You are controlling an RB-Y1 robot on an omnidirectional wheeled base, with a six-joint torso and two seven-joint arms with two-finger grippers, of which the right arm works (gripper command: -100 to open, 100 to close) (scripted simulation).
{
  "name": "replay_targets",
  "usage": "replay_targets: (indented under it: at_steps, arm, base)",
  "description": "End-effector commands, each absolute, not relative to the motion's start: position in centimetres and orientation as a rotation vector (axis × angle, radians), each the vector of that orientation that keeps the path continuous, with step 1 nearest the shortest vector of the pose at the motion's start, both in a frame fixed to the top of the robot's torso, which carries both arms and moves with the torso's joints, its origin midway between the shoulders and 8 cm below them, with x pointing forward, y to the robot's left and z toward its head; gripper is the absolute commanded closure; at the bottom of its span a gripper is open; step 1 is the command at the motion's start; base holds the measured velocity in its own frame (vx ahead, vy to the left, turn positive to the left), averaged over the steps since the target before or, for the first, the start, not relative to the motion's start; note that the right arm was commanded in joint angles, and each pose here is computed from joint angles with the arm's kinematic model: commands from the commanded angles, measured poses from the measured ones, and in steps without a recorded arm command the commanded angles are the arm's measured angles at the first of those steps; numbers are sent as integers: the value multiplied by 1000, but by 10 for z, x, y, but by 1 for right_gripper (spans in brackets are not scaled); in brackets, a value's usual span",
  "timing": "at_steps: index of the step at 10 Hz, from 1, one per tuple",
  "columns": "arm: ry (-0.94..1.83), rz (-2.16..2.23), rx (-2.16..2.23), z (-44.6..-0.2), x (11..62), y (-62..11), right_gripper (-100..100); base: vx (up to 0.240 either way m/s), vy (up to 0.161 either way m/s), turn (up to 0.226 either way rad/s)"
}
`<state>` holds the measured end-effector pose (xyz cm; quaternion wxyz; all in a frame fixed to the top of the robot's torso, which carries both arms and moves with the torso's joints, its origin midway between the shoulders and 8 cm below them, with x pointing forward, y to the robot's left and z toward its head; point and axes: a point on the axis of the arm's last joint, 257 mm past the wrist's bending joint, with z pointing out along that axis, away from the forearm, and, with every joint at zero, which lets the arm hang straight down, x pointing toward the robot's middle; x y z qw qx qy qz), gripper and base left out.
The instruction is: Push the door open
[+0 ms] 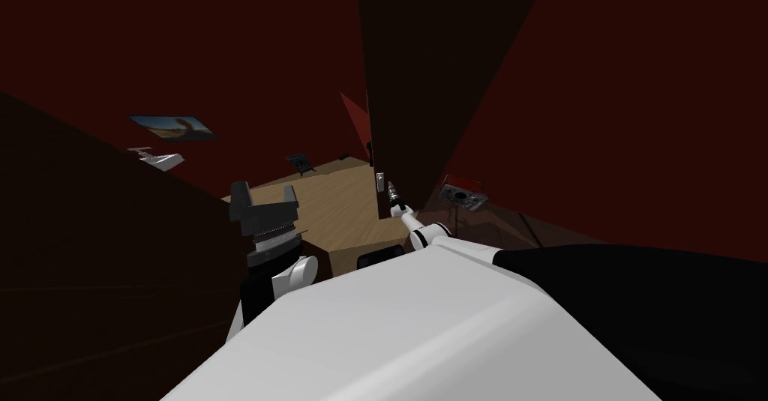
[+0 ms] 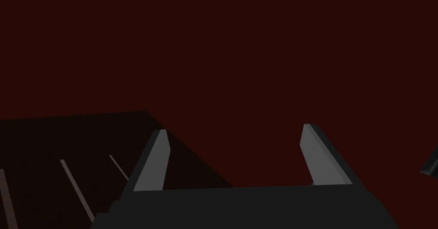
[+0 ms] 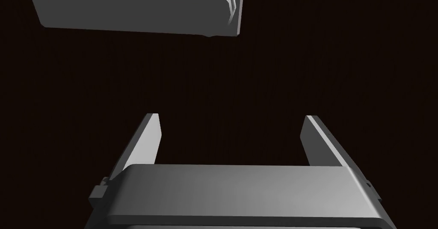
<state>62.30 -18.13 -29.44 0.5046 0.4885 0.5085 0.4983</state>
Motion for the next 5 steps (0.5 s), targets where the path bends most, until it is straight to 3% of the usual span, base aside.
replay_targets:
  at_steps: [1, 2, 5]
  arm:
    - [1224, 1179, 1168, -293, 625, -198, -100]
    - [1224, 1179, 1168, -293, 625, -198, -100]
    - [1218, 1163, 1163, -292, 627, -209, -100]
  base:
    - [163, -103, 32]
    - [122, -66, 7]
    - [202, 39, 18]
